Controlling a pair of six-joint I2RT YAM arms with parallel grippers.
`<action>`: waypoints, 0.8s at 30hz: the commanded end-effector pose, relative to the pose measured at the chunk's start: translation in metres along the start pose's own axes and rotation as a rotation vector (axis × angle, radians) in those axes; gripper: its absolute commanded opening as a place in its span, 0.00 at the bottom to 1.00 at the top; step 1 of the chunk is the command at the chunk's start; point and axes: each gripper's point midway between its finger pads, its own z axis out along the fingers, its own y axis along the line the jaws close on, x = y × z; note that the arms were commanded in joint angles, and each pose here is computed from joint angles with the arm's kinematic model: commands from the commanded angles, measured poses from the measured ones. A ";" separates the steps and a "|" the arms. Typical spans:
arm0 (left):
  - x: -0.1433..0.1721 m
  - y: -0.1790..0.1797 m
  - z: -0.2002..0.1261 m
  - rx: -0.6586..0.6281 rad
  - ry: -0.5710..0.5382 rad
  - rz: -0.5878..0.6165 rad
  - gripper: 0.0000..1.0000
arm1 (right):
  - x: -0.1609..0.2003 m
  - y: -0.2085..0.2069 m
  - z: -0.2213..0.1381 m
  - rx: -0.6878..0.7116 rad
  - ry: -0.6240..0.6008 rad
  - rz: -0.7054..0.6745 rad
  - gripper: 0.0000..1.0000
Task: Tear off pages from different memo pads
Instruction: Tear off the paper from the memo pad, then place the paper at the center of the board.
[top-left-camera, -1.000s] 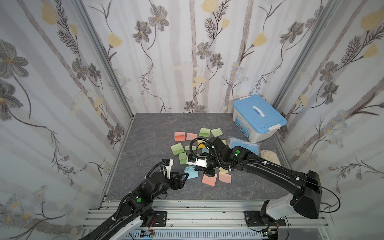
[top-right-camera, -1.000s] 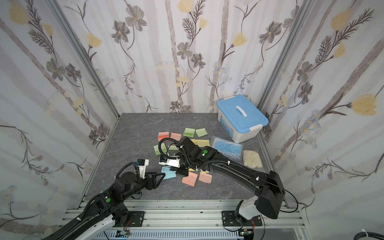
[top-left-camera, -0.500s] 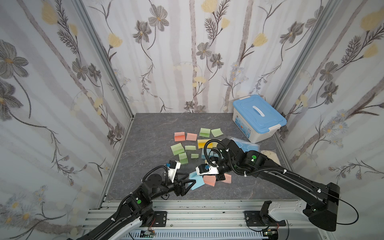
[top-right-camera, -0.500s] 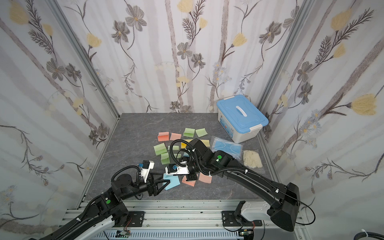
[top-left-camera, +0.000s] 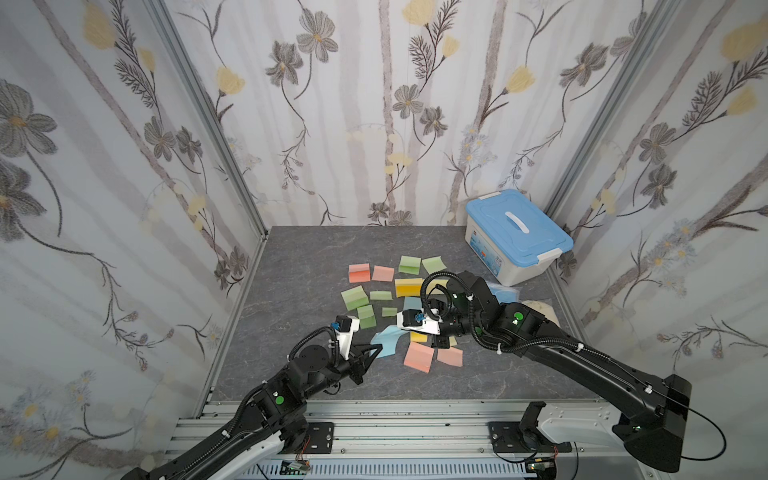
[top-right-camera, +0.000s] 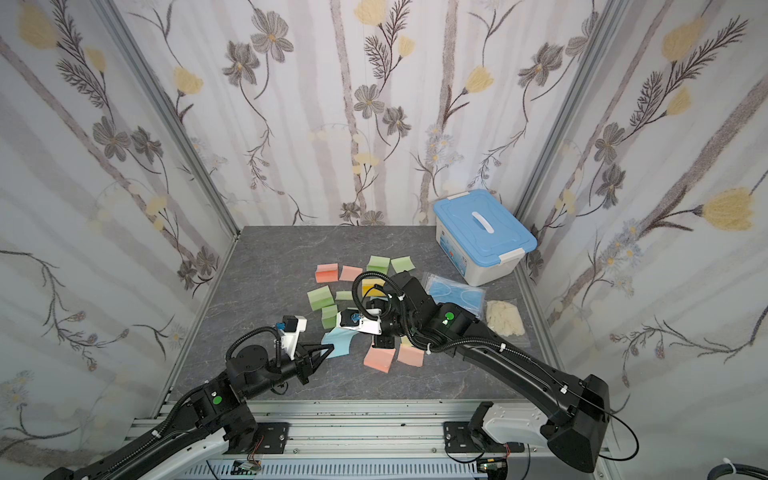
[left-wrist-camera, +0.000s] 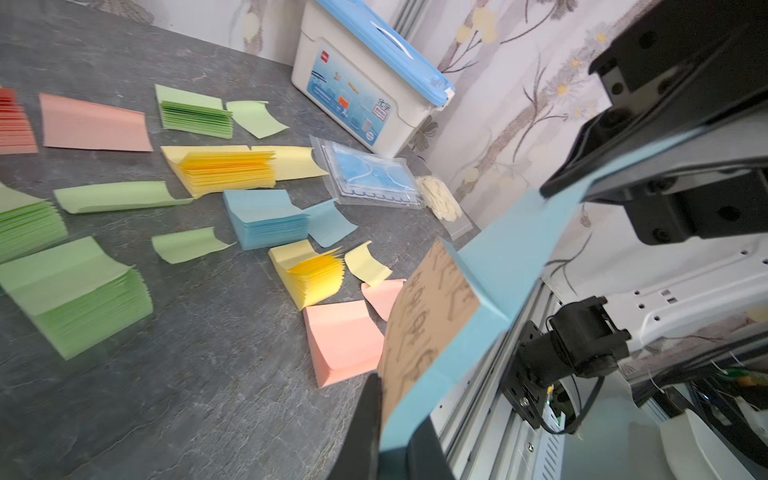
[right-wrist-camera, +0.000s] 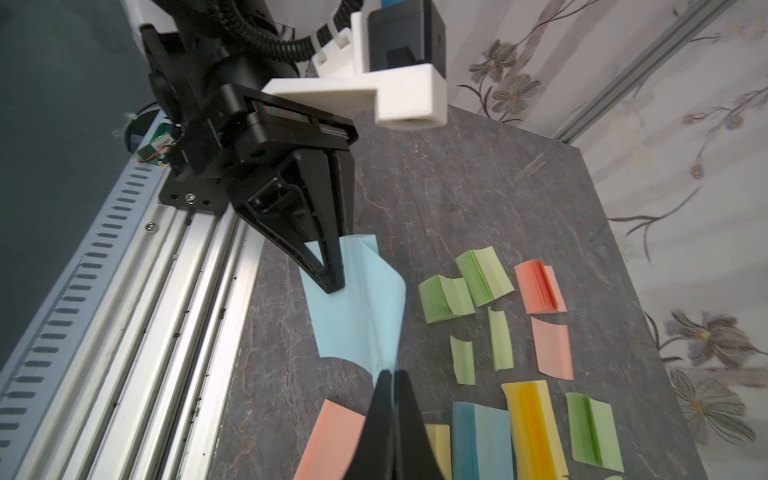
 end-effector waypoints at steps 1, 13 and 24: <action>0.009 0.046 -0.005 -0.246 0.016 -0.037 0.00 | -0.008 -0.060 -0.017 0.342 -0.024 0.022 0.00; -0.021 0.102 -0.080 -0.726 -0.080 -0.130 0.00 | 0.049 -0.001 0.069 0.092 0.341 -0.171 0.00; -0.028 0.099 -0.102 -0.740 -0.109 -0.147 0.00 | 0.108 0.014 0.145 -0.027 0.532 -0.197 0.00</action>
